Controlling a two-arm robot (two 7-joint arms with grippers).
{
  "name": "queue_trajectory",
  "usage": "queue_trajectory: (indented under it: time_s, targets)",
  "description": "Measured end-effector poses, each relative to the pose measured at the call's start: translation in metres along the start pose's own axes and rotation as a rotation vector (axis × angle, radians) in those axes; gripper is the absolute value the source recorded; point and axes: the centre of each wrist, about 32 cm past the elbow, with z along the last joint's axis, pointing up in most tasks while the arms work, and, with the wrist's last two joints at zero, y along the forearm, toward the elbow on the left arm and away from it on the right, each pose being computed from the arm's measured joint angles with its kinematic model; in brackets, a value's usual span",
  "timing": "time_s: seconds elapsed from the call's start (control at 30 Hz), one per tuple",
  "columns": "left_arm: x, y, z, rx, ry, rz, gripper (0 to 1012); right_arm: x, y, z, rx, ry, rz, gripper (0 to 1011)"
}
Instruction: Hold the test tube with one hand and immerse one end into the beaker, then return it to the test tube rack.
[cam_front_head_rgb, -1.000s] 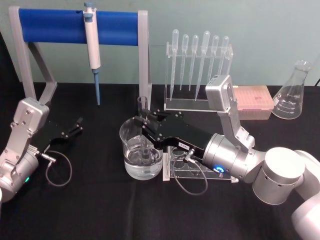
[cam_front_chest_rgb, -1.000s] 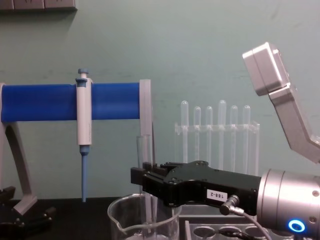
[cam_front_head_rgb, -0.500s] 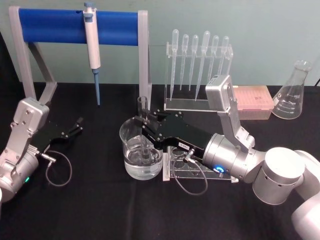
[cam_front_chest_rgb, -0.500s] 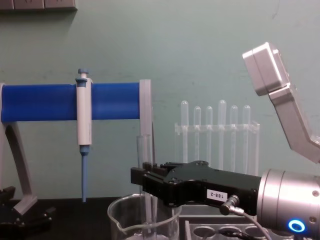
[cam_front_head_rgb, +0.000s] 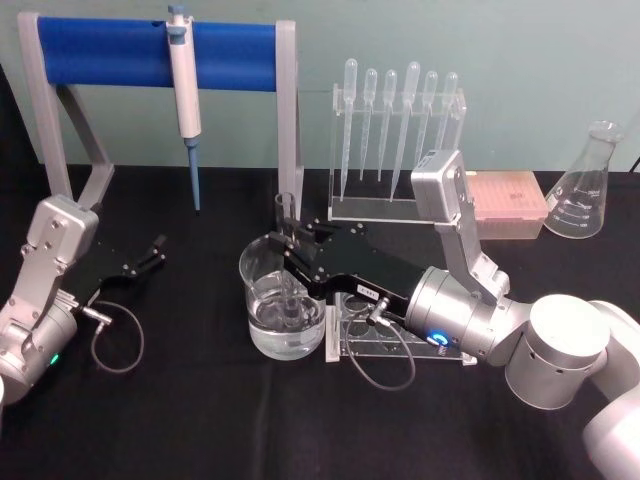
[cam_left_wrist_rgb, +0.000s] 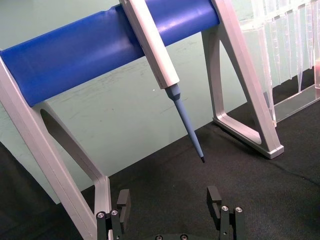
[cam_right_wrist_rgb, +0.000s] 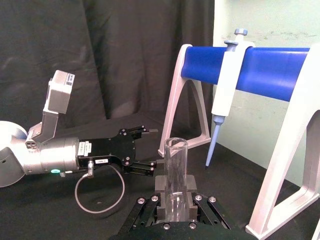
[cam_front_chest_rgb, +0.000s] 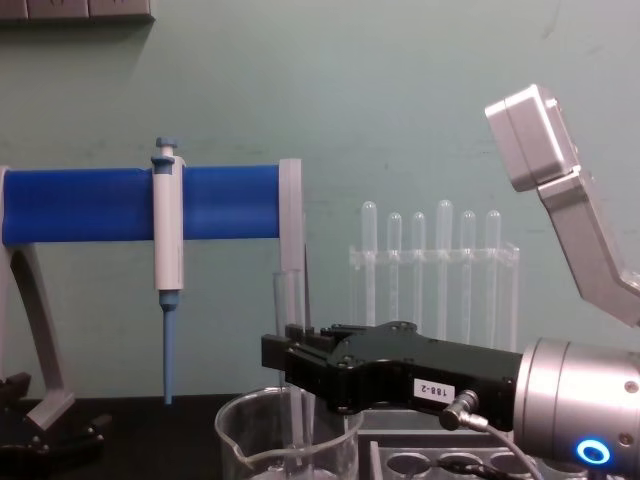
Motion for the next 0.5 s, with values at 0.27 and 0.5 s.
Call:
queue_trajectory:
  time_s: [0.27,0.5]
  targets:
    - [0.0000,0.0000,0.0000,0.000,0.000,0.000,1000,0.0000,0.0000,0.0000,0.000,0.000,0.000,226]
    - [0.0000,0.0000,0.0000,0.000,0.000,0.000,1000,0.0000,0.0000,0.0000,0.000,0.000,0.000,226]
